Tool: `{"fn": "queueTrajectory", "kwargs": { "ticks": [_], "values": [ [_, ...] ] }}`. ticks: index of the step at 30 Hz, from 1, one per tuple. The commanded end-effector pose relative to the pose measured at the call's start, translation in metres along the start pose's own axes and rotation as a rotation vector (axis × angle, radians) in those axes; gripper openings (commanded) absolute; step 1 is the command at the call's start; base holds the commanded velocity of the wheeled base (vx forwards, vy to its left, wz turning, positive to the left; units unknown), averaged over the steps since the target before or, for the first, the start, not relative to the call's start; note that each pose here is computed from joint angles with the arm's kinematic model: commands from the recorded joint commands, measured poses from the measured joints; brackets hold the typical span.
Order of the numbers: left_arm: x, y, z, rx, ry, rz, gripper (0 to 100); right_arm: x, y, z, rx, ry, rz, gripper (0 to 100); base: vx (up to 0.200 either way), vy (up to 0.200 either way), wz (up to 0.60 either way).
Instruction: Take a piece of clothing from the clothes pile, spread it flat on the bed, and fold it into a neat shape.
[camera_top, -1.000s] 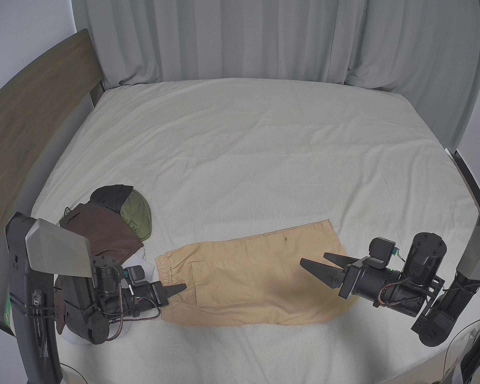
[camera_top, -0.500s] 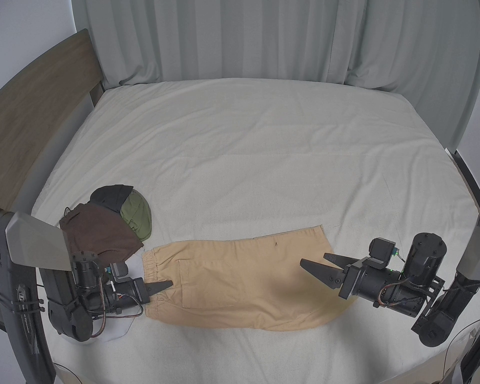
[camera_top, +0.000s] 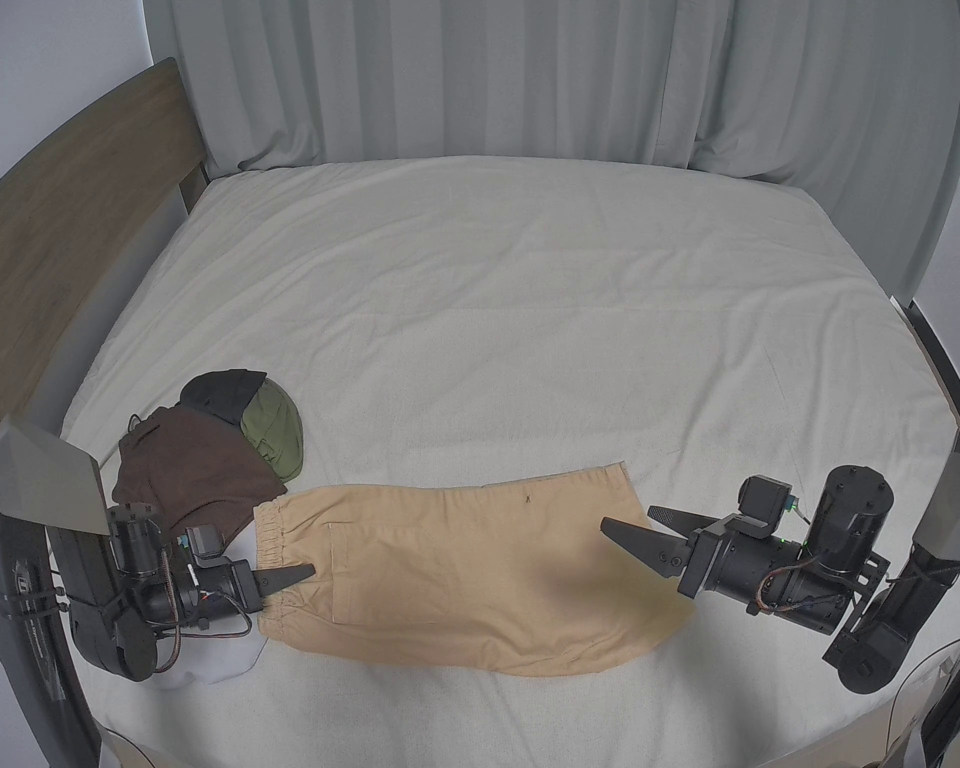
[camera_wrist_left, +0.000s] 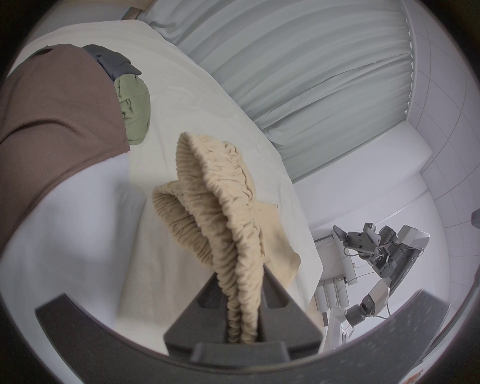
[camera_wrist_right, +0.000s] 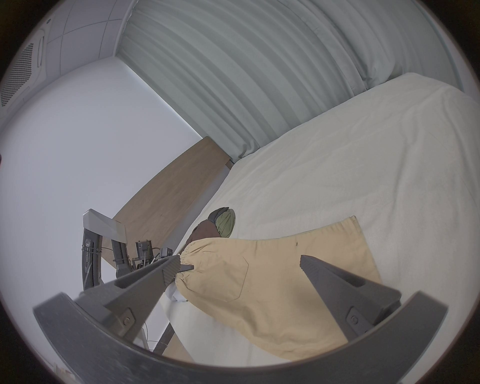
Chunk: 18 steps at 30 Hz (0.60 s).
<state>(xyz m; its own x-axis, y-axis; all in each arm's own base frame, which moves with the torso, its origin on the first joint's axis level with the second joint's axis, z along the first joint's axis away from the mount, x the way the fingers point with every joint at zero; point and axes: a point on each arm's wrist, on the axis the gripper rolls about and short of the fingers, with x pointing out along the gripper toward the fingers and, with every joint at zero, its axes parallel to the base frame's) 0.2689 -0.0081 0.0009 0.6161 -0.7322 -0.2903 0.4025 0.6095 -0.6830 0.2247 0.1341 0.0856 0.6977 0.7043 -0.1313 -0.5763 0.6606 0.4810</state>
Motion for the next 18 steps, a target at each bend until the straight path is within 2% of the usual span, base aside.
{"fn": "queueTrajectory", "kwargs": {
  "ticks": [1, 9, 18],
  "values": [
    [-0.008, 0.000, 0.004, 0.002, -0.021, 0.001, 0, 0.001, 0.000, 0.000, 0.000, 0.001, 0.002, 100, 0.000, 0.000, 0.00],
    [-0.019, 0.003, 0.011, 0.005, -0.046, -0.008, 0, 0.000, 0.000, 0.001, -0.003, -0.003, 0.002, 100, 0.000, 0.000, 0.00],
    [-0.012, 0.002, 0.018, 0.014, -0.065, -0.014, 0, -0.001, 0.000, 0.003, -0.004, -0.013, 0.001, 100, 0.000, 0.000, 0.00]
  ]
}}
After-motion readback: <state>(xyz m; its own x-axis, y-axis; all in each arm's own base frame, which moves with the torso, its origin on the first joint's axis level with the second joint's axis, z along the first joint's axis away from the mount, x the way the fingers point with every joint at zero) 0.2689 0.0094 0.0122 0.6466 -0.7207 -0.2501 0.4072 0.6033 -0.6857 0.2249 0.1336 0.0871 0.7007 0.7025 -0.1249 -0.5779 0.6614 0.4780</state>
